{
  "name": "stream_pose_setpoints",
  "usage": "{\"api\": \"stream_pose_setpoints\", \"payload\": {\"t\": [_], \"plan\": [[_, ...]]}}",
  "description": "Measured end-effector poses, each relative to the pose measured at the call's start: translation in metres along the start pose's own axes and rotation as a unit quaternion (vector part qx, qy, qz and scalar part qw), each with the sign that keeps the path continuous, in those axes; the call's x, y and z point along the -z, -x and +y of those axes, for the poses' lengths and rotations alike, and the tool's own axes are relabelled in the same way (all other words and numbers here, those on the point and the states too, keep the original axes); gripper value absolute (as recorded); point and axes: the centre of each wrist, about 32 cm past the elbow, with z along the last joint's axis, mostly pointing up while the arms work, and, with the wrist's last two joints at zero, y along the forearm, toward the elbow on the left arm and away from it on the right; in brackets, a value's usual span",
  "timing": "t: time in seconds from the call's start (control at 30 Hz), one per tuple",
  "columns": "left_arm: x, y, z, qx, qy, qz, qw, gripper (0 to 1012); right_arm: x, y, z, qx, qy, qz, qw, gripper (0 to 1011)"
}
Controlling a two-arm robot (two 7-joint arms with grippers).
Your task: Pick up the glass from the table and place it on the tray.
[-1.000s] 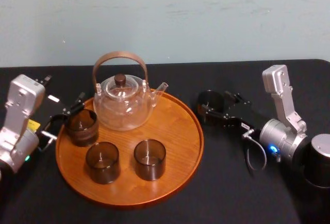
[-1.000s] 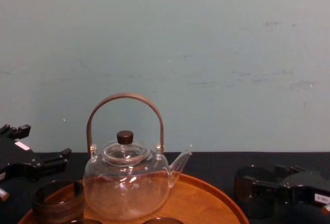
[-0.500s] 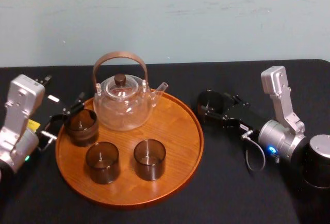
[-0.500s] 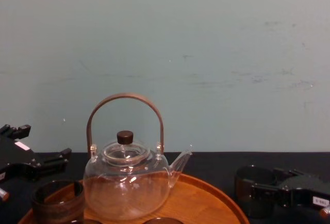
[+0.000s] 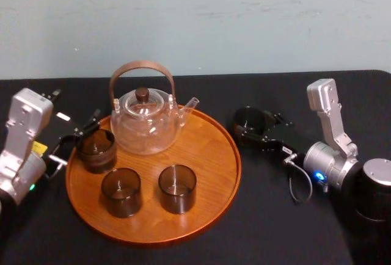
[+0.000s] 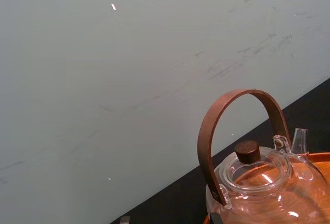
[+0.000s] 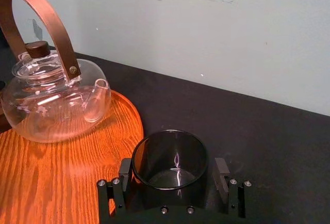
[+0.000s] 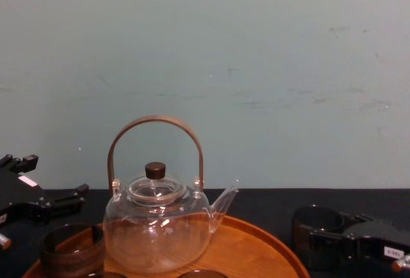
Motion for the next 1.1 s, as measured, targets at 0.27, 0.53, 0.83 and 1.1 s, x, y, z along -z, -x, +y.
{"api": "stream_pose_setpoints", "payload": {"t": [0.27, 0.53, 0.83, 1.1], "plan": [[0.000, 0.0000, 0.000, 0.000, 0.000, 0.000, 1.0000, 1001, 0.002, -0.0022, 0.003, -0.001, 0.000, 0.001, 1.0000, 1002], [0.000, 0.0000, 0.000, 0.000, 0.000, 0.000, 1.0000, 1001, 0.003, -0.0046, 0.008, -0.003, 0.002, 0.001, 1.0000, 1002], [0.000, 0.0000, 0.000, 0.000, 0.000, 0.000, 1.0000, 1001, 0.003, -0.0079, 0.014, -0.004, 0.007, -0.001, 1.0000, 1002], [0.000, 0.0000, 0.000, 0.000, 0.000, 0.000, 1.0000, 1001, 0.003, -0.0084, 0.015, -0.006, 0.008, -0.003, 0.9999, 1002]]}}
